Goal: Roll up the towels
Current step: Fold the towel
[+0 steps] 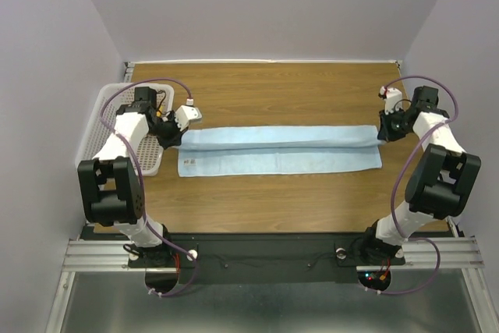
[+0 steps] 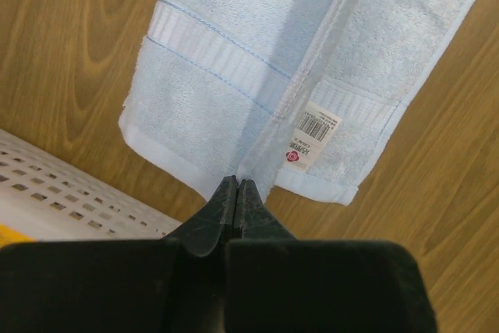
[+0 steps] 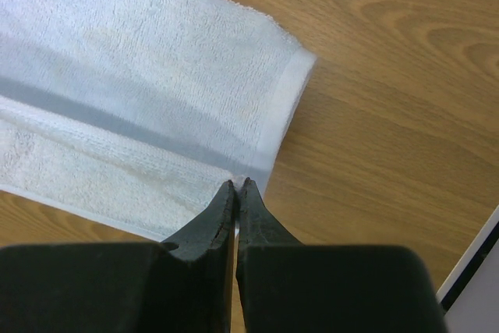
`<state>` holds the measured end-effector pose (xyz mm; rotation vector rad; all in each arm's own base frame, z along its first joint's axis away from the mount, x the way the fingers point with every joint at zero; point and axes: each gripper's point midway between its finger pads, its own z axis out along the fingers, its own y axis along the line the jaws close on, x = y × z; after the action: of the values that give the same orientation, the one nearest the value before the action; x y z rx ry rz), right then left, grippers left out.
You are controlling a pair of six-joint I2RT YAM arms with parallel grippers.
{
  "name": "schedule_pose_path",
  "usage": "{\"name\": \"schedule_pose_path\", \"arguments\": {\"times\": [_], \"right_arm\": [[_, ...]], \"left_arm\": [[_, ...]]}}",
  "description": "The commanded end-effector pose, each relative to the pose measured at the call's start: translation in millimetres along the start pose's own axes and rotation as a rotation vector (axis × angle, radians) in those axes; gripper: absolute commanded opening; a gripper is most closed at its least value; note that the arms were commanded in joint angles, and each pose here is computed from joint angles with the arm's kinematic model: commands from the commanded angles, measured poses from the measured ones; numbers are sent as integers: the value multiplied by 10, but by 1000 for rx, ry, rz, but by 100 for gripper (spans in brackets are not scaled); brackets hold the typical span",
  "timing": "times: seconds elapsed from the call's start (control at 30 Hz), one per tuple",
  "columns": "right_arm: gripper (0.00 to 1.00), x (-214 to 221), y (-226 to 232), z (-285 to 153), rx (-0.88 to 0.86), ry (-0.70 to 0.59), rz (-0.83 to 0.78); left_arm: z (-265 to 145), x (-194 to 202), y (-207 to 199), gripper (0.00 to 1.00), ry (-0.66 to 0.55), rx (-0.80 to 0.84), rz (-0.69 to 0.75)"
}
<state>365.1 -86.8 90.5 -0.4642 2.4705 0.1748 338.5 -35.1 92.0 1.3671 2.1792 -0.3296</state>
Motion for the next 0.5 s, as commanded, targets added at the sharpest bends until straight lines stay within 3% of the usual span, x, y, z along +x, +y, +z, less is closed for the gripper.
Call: {"name": "schedule_pose_path", "arguments": {"times": [0.0, 0.47], "right_arm": [[1, -199, -110, -283, 50, -64, -60], [1, 370, 77, 46, -71, 74, -51]], "left_arm": [[-306, -49, -61, 0, 16, -35, 43], [23, 447, -429, 0, 141, 43, 0]]}}
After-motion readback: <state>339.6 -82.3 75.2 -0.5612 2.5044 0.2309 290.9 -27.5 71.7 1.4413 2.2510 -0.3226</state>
